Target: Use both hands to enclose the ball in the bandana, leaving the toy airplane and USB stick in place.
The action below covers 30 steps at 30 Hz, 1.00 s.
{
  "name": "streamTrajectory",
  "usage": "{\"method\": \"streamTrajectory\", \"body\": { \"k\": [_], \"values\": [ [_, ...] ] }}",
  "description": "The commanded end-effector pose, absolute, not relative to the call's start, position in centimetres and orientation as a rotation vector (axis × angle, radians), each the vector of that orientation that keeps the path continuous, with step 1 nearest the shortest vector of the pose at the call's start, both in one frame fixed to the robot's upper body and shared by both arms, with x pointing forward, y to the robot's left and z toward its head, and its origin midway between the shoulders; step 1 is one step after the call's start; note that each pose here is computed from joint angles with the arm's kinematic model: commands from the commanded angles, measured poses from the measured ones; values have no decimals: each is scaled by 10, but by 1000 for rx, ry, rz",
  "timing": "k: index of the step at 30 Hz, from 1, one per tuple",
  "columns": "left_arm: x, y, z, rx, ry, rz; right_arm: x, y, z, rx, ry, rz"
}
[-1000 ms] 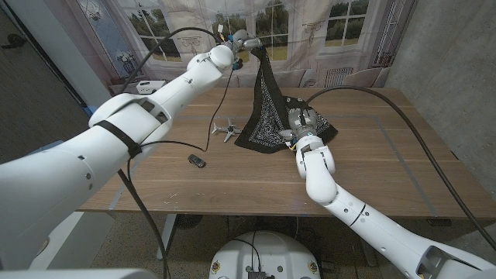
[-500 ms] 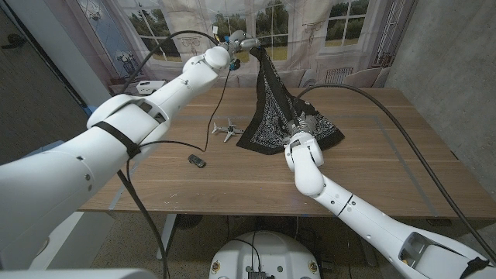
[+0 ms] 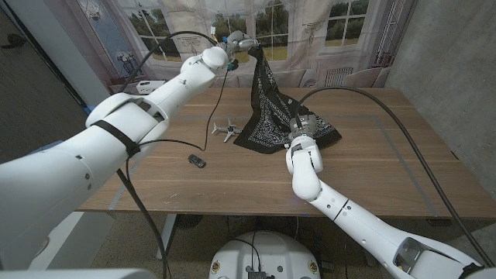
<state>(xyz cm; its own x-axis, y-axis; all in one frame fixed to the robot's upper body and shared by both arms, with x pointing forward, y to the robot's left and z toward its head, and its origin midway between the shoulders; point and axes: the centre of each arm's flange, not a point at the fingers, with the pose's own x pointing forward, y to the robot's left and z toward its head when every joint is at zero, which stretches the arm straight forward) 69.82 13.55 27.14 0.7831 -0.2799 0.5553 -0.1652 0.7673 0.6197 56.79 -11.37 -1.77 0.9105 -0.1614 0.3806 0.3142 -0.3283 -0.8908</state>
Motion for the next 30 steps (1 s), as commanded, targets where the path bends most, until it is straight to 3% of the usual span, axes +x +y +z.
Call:
{"method": "streamTrajectory", "body": {
  "k": [1, 17, 30],
  "values": [
    [699, 137, 271, 720, -680, -69, 549, -133, -5, -1675, -298, -710],
    [696, 143, 267, 701, -701, -84, 524, -161, 6, -1413, -535, -1059],
    [687, 148, 264, 671, -741, -116, 505, -206, 41, -1187, -592, -1399]
  ]
}}
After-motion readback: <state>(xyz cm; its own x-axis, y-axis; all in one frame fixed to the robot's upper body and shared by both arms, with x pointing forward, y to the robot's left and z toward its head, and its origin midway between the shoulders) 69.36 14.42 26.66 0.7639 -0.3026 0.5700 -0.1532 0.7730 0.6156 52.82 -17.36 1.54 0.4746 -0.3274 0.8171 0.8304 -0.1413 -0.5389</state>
